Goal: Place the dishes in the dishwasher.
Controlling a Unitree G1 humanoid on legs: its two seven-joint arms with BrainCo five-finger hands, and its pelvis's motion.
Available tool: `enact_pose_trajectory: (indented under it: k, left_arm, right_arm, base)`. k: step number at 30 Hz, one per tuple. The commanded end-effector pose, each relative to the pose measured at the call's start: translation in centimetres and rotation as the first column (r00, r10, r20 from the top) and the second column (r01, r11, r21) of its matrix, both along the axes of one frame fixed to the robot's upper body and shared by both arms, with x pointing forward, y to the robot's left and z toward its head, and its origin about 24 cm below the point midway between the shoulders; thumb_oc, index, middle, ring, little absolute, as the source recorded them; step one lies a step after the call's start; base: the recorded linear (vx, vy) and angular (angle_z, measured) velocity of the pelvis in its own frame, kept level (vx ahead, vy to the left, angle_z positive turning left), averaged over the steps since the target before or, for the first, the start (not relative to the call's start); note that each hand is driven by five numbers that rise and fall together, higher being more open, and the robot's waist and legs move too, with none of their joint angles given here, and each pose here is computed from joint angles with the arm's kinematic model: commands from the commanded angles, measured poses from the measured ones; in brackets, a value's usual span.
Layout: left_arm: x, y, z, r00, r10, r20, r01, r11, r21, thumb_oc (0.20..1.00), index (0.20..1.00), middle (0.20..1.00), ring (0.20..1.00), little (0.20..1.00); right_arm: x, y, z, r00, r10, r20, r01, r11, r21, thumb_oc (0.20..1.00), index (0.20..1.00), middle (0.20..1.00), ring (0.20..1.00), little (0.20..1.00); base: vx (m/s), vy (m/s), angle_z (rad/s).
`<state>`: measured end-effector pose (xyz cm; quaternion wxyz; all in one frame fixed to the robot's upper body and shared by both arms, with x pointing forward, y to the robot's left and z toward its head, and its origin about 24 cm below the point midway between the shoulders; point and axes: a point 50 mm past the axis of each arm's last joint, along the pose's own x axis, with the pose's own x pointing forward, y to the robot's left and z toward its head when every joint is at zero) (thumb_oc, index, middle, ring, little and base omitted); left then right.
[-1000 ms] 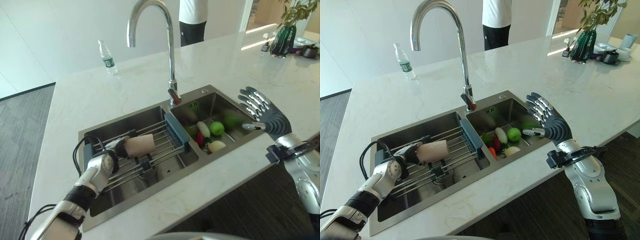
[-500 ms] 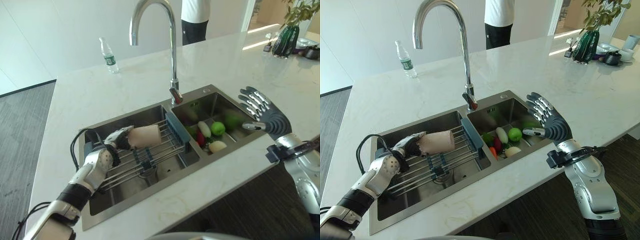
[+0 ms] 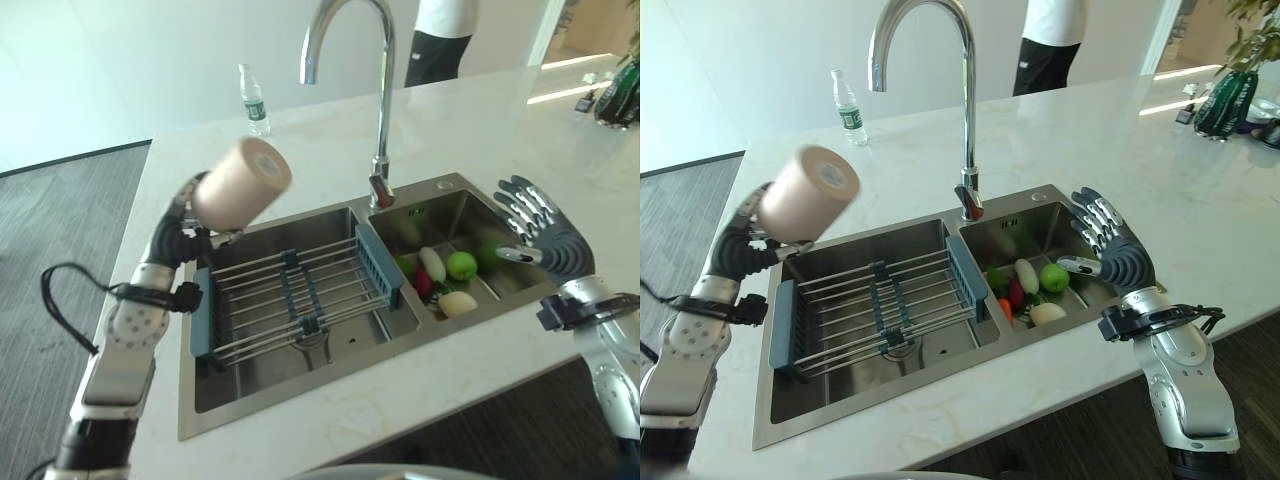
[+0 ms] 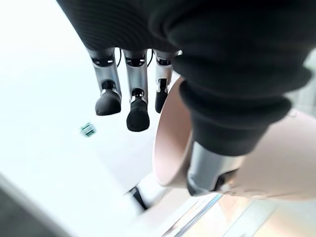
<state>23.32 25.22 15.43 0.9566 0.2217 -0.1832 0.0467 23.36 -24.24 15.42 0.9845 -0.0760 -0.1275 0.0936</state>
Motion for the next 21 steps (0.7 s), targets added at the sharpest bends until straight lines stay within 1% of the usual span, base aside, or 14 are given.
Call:
enact_pose_trajectory:
  k: [1, 4, 5, 7, 8, 9, 13, 15, 17, 18, 21]
  left_arm:
    - [-1.0, -0.8, 3.9, 0.964, -0.109, 0.243, 0.128, 0.99, -0.063, 0.2, 0.2, 0.2, 0.2, 0.2]
    - [-1.6, -2.1, 4.1, 0.924, -0.195, 0.329, 0.246, 0.961, -0.123, 0.2, 0.2, 0.2, 0.2, 0.2]
    - [-1.7, -2.4, 4.5, 0.907, -0.212, 0.364, 0.274, 0.953, -0.13, 0.2, 0.2, 0.2, 0.2, 0.2]
    - [-1.6, -2.8, 4.8, 0.896, -0.235, 0.378, 0.304, 0.943, -0.135, 0.2, 0.2, 0.2, 0.2, 0.2]
    - [-1.2, -3.6, 5.4, 0.874, -0.275, 0.402, 0.35, 0.928, -0.126, 0.2, 0.2, 0.2, 0.2, 0.2]
    - [-1.1, -3.8, 5.5, 0.87, -0.281, 0.406, 0.357, 0.926, -0.123, 0.2, 0.2, 0.2, 0.2, 0.2]
    - [-0.5, -4.9, 6.1, 0.843, -0.322, 0.431, 0.413, 0.901, -0.133, 0.2, 0.2, 0.2, 0.2, 0.2]
    - [-0.4, -5.4, 5.9, 0.829, -0.363, 0.426, 0.452, 0.883, -0.126, 0.2, 0.2, 0.2, 0.2, 0.2]
    - [-0.3, -5.8, 5.8, 0.817, -0.402, 0.415, 0.485, 0.867, -0.115, 0.2, 0.2, 0.2, 0.2, 0.2]
    - [-0.4, -6.0, 6.0, 0.811, -0.421, 0.406, 0.499, 0.861, -0.104, 0.2, 0.2, 0.2, 0.2, 0.2]
    - [-0.6, -6.1, 5.9, 0.816, -0.422, 0.395, 0.494, 0.864, -0.098, 0.2, 0.2, 0.2, 0.2, 0.2]
  right_arm:
    - [-1.6, 0.1, 4.0, 0.972, -0.008, 0.236, 0.006, 1.0, 0.009, 1.0, 1.0, 1.0, 1.0, 1.0]
    - [-1.8, -0.4, 4.6, 0.963, -0.038, 0.266, 0.043, 0.999, -0.015, 1.0, 1.0, 1.0, 1.0, 1.0]
    - [-1.5, -0.7, 5.3, 0.958, -0.042, 0.285, 0.051, 0.998, -0.022, 1.0, 1.0, 1.0, 1.0, 1.0]
    - [-1.4, -1.0, 5.7, 0.951, -0.045, 0.305, 0.054, 0.998, -0.019, 1.0, 1.0, 1.0, 1.0, 1.0]
    - [-1.4, -1.2, 5.9, 0.942, -0.062, 0.331, 0.069, 0.998, -0.01, 1.0, 1.0, 1.0, 1.0, 1.0]
    - [-1.4, -1.2, 5.9, 0.94, -0.062, 0.336, 0.069, 0.998, -0.009, 1.0, 1.0, 1.0, 1.0, 1.0]
    - [-1.3, -1.0, 5.6, 0.932, -0.091, 0.351, 0.103, 0.995, -0.016, 1.0, 1.0, 1.0, 1.0, 1.0]
    - [-1.5, -1.2, 5.7, 0.925, -0.11, 0.363, 0.122, 0.992, -0.01, 1.0, 1.0, 1.0, 1.0, 1.0]
    - [-1.5, -1.3, 5.6, 0.921, -0.128, 0.368, 0.136, 0.991, 0.005, 1.0, 1.0, 1.0, 1.0, 1.0]
    - [-1.3, -1.1, 5.6, 0.918, -0.127, 0.376, 0.134, 0.991, 0.009, 1.0, 1.0, 1.0, 1.0, 1.0]
    - [-1.1, -0.2, 5.4, 0.918, -0.1, 0.383, 0.105, 0.994, 0.008, 1.0, 1.0, 1.0, 1.0, 1.0]
  base:
    - [-0.14, -0.368, 0.32]
    - [-0.34, -0.266, 0.69]
    - [-0.45, -0.199, 1.19]
    - [-0.41, -0.154, 0.86]
    - [-0.34, -0.08, 0.57]
    - [-0.41, -0.023, 0.88]
    - [-0.34, 0.162, 0.83]
    - [-0.5, 0.378, 0.76]
    - [-0.48, 0.392, 1.63]
    - [-0.51, 0.403, 1.4]
    - [-0.37, 0.273, 0.46]
